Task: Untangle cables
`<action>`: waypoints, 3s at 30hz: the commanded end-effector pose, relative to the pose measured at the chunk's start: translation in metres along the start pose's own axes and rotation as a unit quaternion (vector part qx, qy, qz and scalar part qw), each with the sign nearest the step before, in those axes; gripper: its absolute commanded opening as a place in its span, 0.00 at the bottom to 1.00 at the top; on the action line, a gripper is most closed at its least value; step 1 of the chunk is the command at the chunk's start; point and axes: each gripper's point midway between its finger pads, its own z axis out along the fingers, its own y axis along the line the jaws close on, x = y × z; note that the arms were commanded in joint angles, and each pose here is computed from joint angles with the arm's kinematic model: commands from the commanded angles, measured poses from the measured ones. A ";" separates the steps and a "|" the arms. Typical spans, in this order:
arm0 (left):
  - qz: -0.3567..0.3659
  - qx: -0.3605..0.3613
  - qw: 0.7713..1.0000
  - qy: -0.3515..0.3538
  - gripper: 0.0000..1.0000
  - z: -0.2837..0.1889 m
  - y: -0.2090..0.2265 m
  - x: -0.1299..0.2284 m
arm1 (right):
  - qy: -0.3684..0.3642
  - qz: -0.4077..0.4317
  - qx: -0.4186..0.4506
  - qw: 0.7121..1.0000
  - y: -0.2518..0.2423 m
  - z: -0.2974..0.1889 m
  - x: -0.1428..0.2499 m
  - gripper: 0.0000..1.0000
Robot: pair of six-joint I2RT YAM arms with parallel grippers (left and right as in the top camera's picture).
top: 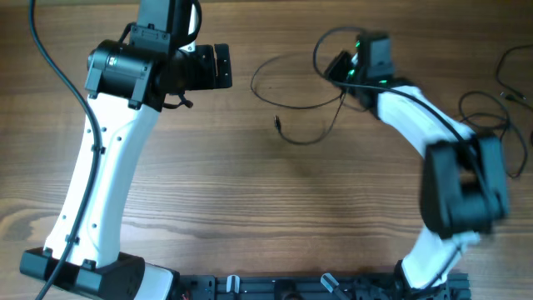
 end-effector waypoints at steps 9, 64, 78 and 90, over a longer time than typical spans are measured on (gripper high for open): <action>0.233 0.424 0.875 0.028 1.00 -0.005 -0.132 0.026 | -0.046 -0.095 -0.123 0.987 0.103 -0.179 -0.017 0.04; -0.190 0.437 0.876 0.076 0.46 0.030 -0.236 -0.040 | -0.076 -0.022 -0.191 0.978 0.131 -0.193 -0.038 0.04; -0.029 0.466 0.884 -0.004 0.67 0.018 -0.259 -0.035 | -0.109 -0.012 -0.166 0.980 0.117 -0.187 -0.057 0.04; 0.083 0.462 0.882 -0.047 0.50 0.018 -0.266 -0.024 | -0.104 -0.011 -0.168 0.980 0.111 -0.182 -0.062 0.04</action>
